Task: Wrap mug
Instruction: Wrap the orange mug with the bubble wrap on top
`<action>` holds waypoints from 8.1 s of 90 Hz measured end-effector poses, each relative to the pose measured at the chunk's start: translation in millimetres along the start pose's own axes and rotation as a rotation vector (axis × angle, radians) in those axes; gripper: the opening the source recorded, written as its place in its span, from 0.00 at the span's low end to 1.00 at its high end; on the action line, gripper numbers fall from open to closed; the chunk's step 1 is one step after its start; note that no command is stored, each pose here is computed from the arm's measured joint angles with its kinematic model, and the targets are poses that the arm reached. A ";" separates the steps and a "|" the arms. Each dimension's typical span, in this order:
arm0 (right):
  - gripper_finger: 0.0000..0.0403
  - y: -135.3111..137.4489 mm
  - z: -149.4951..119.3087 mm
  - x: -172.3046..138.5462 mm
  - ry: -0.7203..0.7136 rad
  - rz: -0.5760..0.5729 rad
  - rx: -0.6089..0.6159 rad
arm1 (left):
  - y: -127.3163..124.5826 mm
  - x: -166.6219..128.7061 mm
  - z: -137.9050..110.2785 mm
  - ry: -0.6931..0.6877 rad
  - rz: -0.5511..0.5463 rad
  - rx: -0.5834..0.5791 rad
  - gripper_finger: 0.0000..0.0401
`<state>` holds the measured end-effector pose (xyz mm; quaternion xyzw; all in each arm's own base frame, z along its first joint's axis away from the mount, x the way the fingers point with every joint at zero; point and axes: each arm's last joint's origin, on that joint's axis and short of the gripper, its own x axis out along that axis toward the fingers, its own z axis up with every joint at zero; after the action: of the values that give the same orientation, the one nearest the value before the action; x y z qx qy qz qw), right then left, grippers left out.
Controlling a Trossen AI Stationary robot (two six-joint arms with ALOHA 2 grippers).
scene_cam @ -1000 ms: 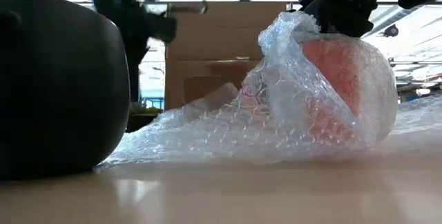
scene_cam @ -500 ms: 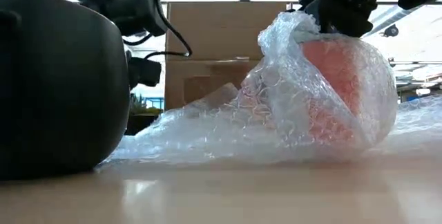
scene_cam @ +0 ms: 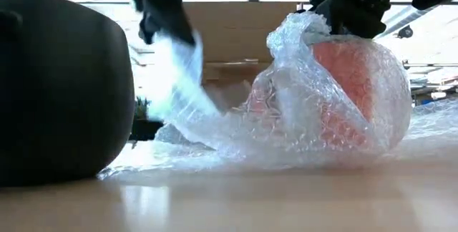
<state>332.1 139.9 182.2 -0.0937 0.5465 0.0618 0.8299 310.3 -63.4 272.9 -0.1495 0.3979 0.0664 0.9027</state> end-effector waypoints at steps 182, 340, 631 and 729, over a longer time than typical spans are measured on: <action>0.01 5.8 -1.0 5.8 0.103 -0.039 0.035 | -58.8 92.6 -3.1 -0.274 -0.340 0.049 0.00; 0.01 4.2 0.7 1.9 0.092 -0.033 0.007 | -26.7 -19.0 -20.7 0.180 0.161 0.173 0.54; 0.01 5.2 14.7 -64.6 0.050 -0.022 0.017 | -53.7 144.8 -4.5 -0.303 -0.450 0.064 0.00; 0.01 23.5 1.8 -11.8 0.076 -0.085 0.002 | -51.9 142.5 -5.0 -0.285 -0.450 0.055 0.00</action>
<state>324.2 163.2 191.6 -0.1182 0.5734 0.0223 0.8104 415.3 -114.1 175.7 -0.1989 0.2253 -0.1266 0.9453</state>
